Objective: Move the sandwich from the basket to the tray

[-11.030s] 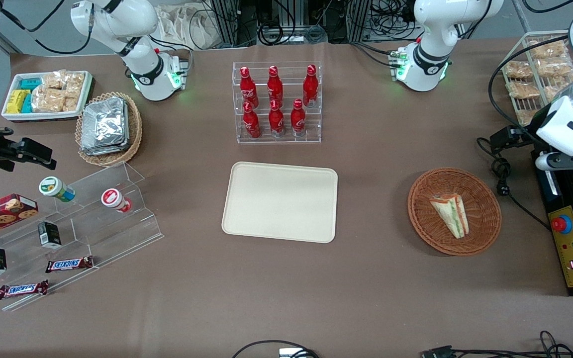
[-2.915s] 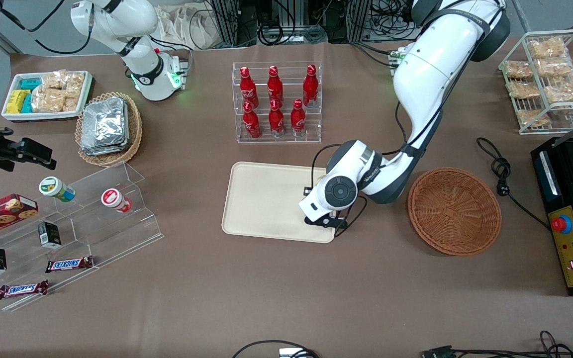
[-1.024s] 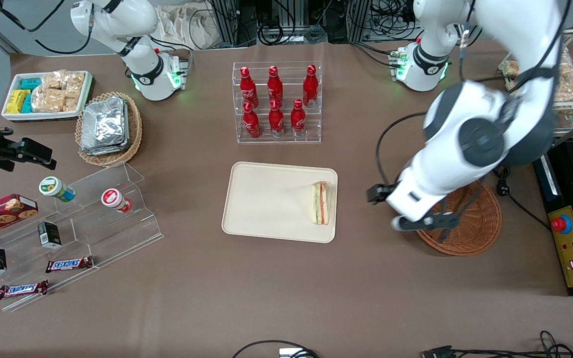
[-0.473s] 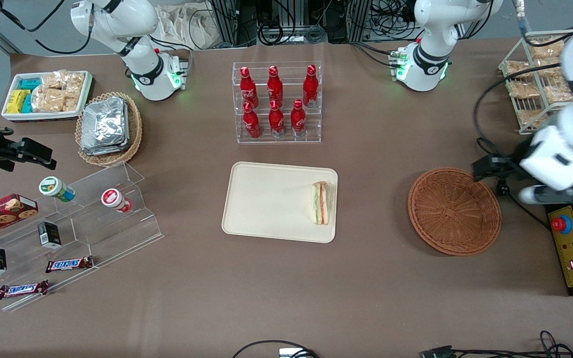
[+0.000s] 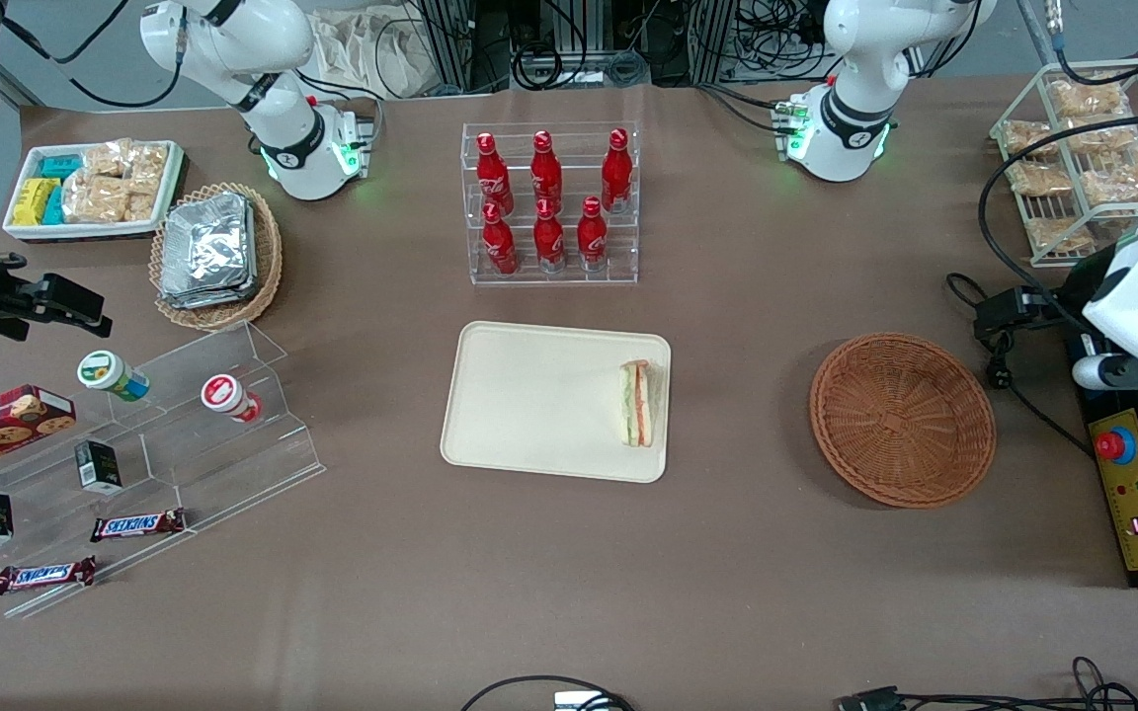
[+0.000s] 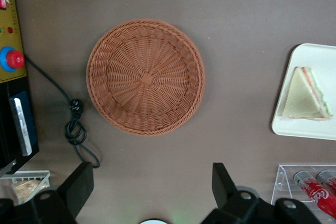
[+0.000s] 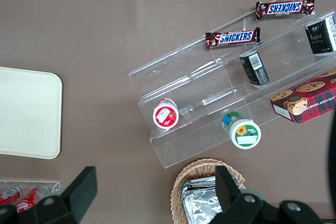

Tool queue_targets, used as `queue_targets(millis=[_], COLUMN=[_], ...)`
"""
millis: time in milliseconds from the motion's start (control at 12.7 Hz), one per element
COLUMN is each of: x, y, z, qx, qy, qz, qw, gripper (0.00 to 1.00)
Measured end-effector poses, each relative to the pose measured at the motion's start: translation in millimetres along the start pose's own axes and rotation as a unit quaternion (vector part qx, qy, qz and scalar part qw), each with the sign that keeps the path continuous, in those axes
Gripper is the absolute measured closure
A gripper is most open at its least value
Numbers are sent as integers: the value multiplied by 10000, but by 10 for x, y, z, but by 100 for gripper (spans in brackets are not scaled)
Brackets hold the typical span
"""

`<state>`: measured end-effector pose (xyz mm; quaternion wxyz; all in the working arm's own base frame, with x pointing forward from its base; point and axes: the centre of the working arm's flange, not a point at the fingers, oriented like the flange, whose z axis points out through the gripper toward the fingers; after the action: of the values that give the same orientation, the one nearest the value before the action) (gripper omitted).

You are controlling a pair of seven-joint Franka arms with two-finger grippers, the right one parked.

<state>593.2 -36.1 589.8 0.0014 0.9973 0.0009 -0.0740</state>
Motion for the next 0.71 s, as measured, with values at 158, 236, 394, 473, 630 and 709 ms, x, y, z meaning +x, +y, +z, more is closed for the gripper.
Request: queue_targets(millis=[158, 236, 394, 473, 630, 709], x=[-57, -71, -81, -88, -142, -185], y=[-21, -41, -86, -137, -343, -458], z=[-7, -13, -7, -3, -20, -26], qx=[69, 86, 104, 115, 141, 159], qy=[-107, -118, -130, -140, -143, -151], qz=[-20, -40, -83, -135, -146, -119], qw=[9999, 9999, 9998, 9997, 9997, 9997], gripper=[0, 0, 0, 0, 0, 0])
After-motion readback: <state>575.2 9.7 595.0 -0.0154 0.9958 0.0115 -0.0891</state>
